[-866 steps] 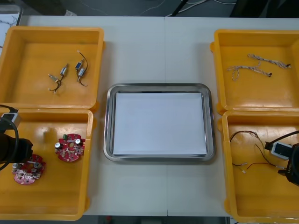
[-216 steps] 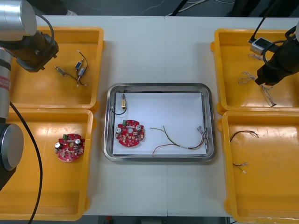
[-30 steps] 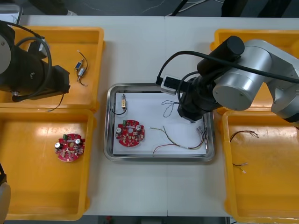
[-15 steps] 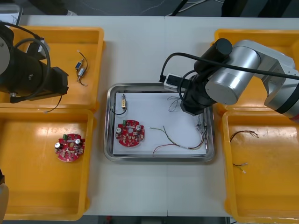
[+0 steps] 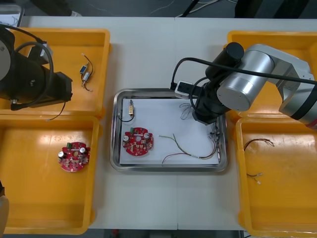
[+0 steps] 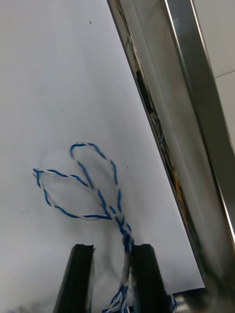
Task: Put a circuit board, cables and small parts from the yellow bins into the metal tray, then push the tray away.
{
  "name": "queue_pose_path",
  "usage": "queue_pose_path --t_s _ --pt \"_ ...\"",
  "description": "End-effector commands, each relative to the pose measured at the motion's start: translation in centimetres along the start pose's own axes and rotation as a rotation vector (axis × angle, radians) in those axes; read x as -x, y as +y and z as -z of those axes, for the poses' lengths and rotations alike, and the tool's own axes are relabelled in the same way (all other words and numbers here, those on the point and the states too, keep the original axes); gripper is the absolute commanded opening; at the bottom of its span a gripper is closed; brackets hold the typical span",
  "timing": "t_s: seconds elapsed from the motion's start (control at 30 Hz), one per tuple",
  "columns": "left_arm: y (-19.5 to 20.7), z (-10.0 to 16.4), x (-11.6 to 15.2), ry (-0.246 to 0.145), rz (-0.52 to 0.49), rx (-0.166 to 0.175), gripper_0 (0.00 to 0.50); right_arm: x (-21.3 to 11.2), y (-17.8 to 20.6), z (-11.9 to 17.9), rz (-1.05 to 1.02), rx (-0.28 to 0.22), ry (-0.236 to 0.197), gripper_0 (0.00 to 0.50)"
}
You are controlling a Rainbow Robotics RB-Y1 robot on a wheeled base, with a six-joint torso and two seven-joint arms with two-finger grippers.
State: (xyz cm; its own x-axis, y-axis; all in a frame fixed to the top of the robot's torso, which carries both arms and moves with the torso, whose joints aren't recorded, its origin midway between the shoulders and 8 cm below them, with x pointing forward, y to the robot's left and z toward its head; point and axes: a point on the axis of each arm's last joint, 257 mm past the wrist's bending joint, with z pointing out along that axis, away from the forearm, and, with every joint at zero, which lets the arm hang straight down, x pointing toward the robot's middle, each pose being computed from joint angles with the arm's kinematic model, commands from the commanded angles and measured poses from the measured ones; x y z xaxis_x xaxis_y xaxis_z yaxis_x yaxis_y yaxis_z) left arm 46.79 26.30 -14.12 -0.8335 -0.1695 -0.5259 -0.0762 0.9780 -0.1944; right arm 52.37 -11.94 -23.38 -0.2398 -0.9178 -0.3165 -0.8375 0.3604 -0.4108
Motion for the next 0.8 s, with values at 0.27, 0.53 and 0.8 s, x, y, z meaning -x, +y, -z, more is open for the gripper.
queue_pose_path --t_s 0.27,0.53,0.8 --pt "1.6 1.1 0.3 -0.024 -0.088 0.033 0.000 2.4 -1.0 1.7 0.021 -0.013 -0.028 0.500" --pt "1.7 1.1 0.2 -0.024 -0.085 0.036 0.000 1.7 -2.1 4.6 -0.036 0.022 0.005 0.500" --pt "1.5 1.0 0.3 -0.024 -0.083 0.040 0.000 1.0 -4.4 8.3 -0.111 0.034 0.022 0.500"
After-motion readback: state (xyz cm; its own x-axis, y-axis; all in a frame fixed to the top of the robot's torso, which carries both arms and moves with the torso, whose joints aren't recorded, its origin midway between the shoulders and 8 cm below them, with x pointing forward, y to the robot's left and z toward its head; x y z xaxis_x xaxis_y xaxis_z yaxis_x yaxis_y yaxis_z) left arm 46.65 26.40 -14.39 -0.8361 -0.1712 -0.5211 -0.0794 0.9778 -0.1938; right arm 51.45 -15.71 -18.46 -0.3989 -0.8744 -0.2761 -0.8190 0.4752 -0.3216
